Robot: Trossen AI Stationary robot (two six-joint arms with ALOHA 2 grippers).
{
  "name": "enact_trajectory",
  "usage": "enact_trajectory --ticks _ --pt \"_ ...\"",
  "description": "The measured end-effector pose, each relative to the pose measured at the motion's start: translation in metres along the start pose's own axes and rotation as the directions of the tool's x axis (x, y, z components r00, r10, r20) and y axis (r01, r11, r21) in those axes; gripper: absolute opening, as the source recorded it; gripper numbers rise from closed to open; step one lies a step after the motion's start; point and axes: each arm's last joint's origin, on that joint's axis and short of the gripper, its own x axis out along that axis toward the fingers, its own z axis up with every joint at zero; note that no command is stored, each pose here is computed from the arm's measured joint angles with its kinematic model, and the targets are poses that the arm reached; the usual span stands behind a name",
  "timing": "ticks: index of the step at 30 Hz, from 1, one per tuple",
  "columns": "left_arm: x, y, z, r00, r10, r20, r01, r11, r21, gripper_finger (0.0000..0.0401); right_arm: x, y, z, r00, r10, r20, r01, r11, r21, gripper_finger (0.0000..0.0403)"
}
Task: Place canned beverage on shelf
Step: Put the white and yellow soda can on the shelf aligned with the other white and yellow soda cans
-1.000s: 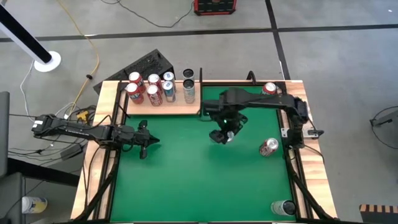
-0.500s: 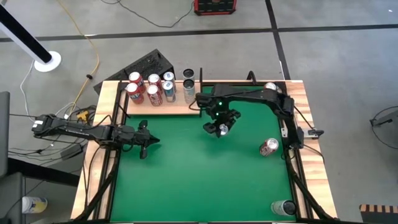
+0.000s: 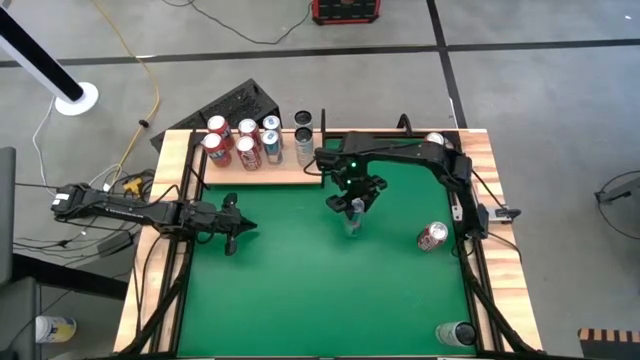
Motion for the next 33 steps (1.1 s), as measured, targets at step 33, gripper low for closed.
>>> enact_trajectory --ticks 33 --pt "0.0 0.0 0.0 1.0 0.0 0.0 0.0 1.0 0.0 0.0 -0.018 0.038 -0.091 0.838 -0.237 0.491 0.381 0.9 -0.214 0.0291"
